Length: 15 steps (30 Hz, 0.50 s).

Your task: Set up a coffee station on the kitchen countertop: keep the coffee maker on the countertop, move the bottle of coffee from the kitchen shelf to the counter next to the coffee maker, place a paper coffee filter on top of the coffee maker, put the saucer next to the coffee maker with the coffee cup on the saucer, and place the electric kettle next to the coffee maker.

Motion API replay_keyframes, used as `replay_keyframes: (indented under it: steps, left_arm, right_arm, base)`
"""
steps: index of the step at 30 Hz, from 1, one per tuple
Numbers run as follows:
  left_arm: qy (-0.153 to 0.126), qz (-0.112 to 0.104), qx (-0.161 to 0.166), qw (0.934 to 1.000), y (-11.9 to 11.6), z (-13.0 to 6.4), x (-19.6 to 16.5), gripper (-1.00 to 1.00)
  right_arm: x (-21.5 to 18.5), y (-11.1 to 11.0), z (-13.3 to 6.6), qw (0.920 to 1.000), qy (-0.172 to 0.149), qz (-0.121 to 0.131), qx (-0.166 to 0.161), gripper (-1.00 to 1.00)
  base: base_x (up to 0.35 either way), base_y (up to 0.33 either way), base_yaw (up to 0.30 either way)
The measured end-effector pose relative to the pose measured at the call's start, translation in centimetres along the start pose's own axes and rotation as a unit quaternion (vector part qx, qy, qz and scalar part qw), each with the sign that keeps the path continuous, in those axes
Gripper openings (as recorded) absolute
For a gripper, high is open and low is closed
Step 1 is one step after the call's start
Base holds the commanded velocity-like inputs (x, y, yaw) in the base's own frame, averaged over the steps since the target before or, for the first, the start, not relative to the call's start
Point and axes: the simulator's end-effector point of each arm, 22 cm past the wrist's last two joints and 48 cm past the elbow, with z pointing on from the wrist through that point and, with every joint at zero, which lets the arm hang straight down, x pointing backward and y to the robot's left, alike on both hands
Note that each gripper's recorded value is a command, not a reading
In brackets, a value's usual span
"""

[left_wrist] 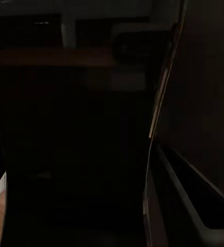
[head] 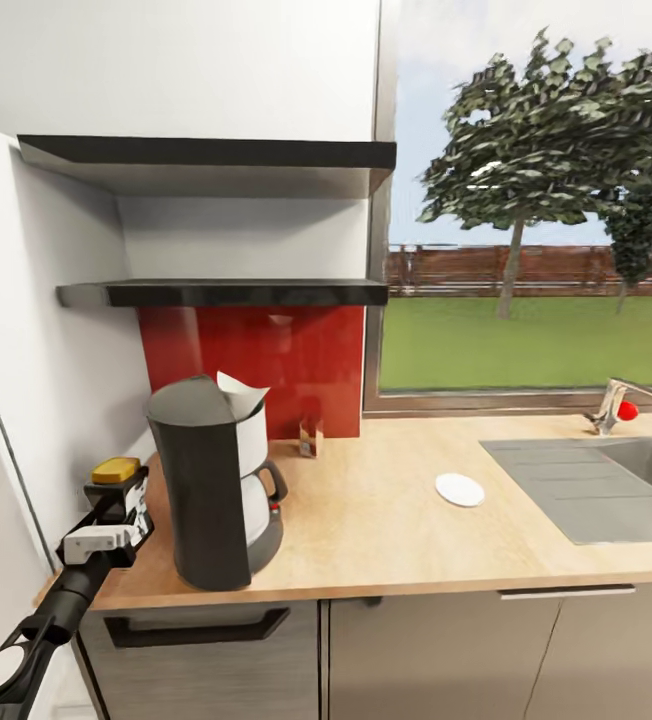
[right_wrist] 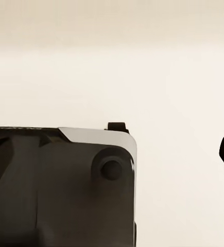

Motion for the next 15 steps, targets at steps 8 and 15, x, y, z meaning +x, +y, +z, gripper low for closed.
replay_keyframes:
  steps: [8,15]
  left_arm:
    - [0.026,-0.004,-0.004,0.9996,0.2,-0.3,2.8,-1.00]
    - [0.038,-0.008,-0.011,0.9992,0.6,-1.1,6.6,-1.00]
  right_arm:
    - [0.7,0.0,0.0,1.0000,0.005,0.000,0.000,1.00]
    - [0.9,-0.1,0.0,1.0000,0.006,0.000,0.001,1.00]
  base:
    - [0.141,0.000,0.000]
    - [0.003,0.000,0.000]
